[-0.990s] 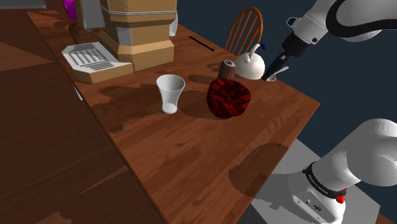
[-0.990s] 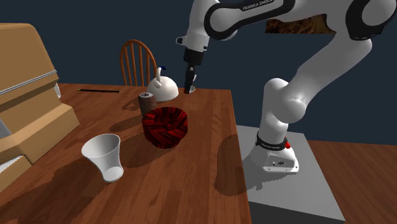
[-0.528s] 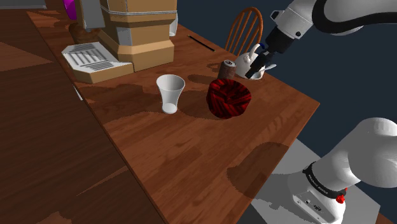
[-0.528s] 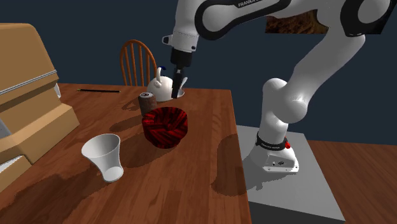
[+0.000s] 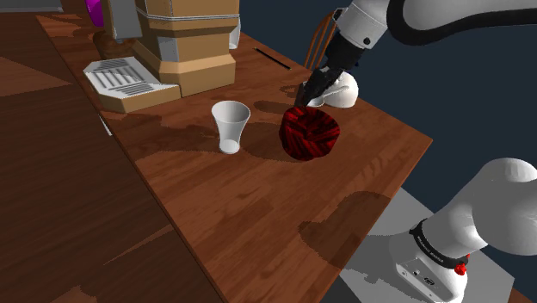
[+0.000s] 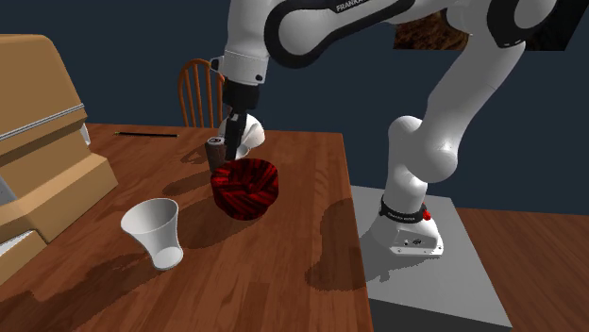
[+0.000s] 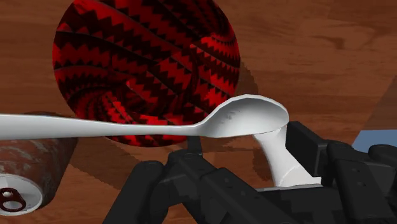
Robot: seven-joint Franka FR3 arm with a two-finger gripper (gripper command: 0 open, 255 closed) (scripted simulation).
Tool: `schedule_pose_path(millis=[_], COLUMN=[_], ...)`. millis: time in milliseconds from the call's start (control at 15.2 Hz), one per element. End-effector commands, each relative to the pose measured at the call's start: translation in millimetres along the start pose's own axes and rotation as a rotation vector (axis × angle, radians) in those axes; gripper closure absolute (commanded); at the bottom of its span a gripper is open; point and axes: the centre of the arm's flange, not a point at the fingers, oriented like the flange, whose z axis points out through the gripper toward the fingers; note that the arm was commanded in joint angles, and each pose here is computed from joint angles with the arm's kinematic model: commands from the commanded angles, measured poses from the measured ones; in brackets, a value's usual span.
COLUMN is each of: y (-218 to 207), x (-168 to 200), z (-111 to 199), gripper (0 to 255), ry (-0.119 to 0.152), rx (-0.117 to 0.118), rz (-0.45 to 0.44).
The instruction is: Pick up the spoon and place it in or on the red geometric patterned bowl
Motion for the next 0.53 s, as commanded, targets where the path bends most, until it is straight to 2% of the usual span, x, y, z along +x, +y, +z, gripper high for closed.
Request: schedule_pose_path(millis=[0, 462], y=[-4.8, -0.1], x=[1.6, -7.0], z=[9.1, 44.8], gripper=[255, 255], ry=[0.0, 0.0], rx=[0.001, 0.001], rz=[0.001, 0.001])
